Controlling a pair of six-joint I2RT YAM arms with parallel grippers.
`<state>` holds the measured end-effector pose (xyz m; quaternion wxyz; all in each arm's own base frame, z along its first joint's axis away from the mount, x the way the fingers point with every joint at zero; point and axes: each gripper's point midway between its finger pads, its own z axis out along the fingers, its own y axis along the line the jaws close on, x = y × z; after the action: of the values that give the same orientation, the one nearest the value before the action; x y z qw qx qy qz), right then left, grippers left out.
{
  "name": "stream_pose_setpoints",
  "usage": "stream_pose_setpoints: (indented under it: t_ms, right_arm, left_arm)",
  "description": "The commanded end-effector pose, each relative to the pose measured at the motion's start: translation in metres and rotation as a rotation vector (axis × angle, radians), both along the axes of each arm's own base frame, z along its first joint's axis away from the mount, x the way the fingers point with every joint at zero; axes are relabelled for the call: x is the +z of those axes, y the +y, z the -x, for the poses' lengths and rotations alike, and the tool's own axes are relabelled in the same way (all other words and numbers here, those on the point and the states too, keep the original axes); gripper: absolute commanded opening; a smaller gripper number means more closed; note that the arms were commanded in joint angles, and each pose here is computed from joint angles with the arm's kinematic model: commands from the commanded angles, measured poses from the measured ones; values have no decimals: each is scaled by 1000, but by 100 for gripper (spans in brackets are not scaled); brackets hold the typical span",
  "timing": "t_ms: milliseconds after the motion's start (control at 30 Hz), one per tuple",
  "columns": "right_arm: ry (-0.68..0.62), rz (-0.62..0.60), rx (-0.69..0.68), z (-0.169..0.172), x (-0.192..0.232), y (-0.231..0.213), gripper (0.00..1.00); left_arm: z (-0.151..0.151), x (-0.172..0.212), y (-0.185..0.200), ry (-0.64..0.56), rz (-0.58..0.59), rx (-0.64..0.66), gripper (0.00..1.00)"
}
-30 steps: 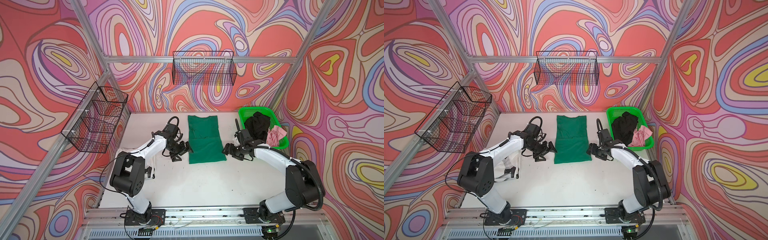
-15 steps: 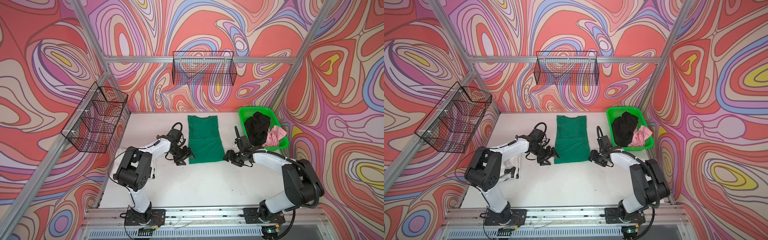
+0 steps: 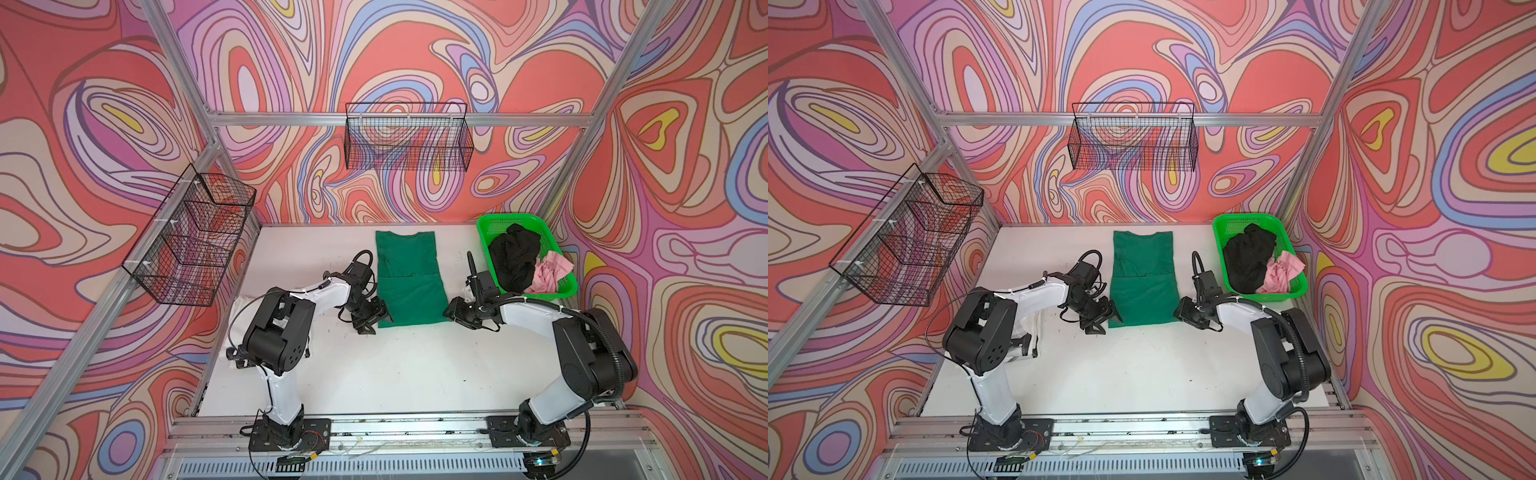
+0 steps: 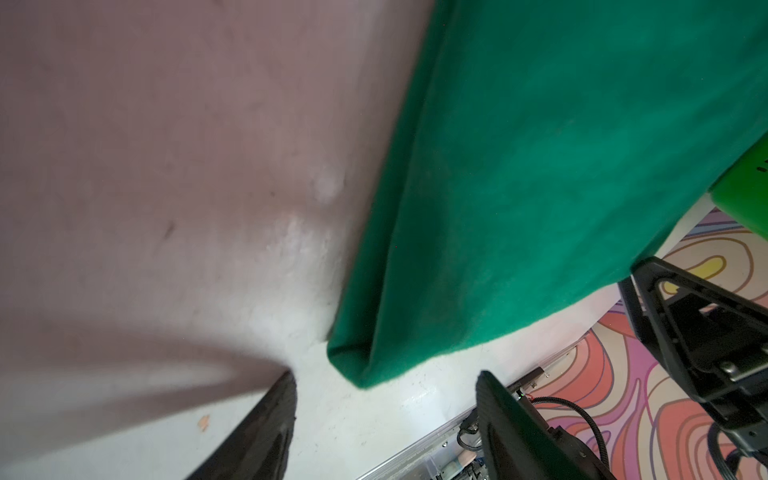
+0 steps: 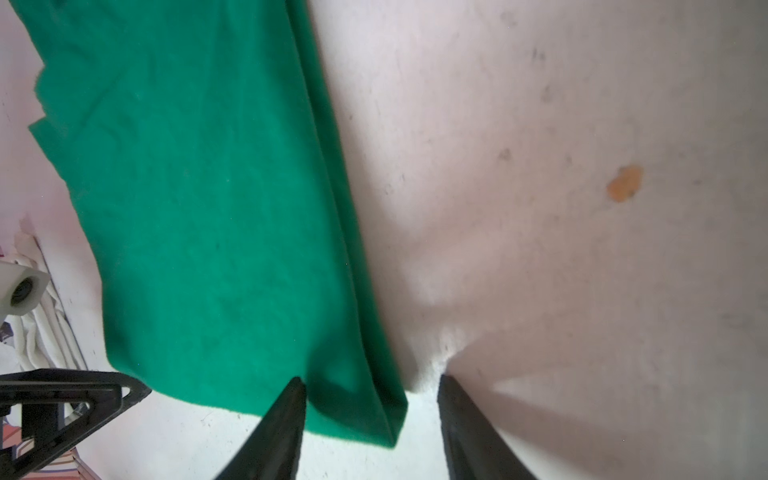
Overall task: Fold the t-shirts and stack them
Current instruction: 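Grasp the near folded edge of the green bundle with both grippers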
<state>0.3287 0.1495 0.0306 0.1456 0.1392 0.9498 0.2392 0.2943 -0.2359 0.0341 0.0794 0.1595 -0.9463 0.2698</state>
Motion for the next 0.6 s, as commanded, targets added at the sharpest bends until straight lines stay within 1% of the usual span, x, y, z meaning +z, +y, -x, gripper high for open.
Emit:
stream_pose_setpoints:
  t_ms: [0,67,133,267,367,467,567]
  right_arm:
    - [24,3,-7,2,-11,0,51]
    - [26,-1,-7,3,-12,1,50]
    - [31,-7,-4,4,-13,2,50]
    - [59,20,-19,10,-19,-4,48]
    - [71,42,-25,14,-22,-8,48]
    - [77,37,-26,16,-24,-8,49]
    - [84,12,-23,18,-27,-4,48]
  left_arm:
    - [-1,-14,5,19,-72,17,70]
    - [-1,-18,6,18,-85,17,67]
    - [0,-21,5,25,-88,18,62]
    - [0,-27,4,35,-91,28,58]
    - [-2,-28,3,27,-96,28,47]
    - [-2,-29,3,27,-105,22,37]
    - [-3,-30,3,20,-110,18,31]
